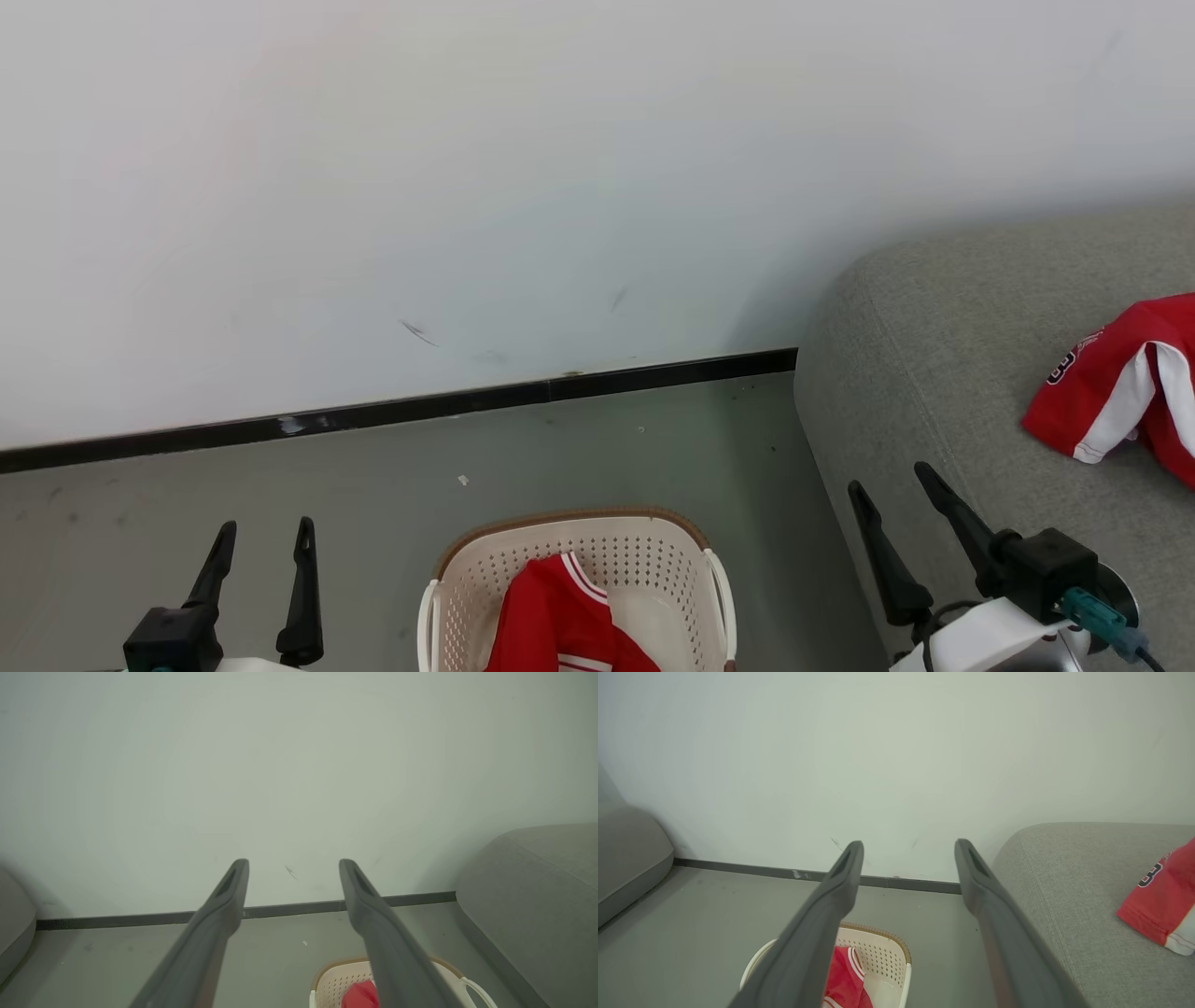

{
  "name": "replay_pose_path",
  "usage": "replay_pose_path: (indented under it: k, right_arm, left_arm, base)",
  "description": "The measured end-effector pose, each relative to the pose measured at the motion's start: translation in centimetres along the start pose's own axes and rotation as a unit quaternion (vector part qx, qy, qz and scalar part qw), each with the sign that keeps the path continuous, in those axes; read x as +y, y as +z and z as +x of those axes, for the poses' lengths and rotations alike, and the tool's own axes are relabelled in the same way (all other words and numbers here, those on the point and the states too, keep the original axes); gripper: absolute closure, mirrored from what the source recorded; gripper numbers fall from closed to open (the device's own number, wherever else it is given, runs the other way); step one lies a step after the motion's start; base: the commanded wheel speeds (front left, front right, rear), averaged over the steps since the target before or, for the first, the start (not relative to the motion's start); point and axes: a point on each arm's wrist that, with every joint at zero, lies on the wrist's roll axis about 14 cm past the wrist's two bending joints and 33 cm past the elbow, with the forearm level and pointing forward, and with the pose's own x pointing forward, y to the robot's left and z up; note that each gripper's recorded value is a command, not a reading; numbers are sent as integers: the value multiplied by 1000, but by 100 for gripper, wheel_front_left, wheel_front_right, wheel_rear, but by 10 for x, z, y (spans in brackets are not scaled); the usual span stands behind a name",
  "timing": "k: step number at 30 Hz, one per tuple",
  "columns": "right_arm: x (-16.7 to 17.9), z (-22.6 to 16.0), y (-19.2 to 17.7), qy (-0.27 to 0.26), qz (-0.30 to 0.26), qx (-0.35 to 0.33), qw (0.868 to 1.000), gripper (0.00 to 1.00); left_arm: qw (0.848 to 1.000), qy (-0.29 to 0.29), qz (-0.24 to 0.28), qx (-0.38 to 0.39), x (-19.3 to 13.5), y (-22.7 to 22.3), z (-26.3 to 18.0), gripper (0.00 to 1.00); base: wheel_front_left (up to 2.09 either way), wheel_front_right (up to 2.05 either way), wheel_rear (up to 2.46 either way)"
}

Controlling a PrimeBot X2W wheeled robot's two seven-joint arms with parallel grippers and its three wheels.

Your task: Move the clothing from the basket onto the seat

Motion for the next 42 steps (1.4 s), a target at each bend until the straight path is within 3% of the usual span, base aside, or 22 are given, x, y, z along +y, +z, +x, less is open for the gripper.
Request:
replay_pose_path:
  k: [42]
  right_arm:
    - [-7, -9, -2, -18, -5, 6, 1000, 0]
  left_arm:
    - [999, -24, 14, 45, -5, -25, 0, 0]
  base:
    - [0, 0, 0]
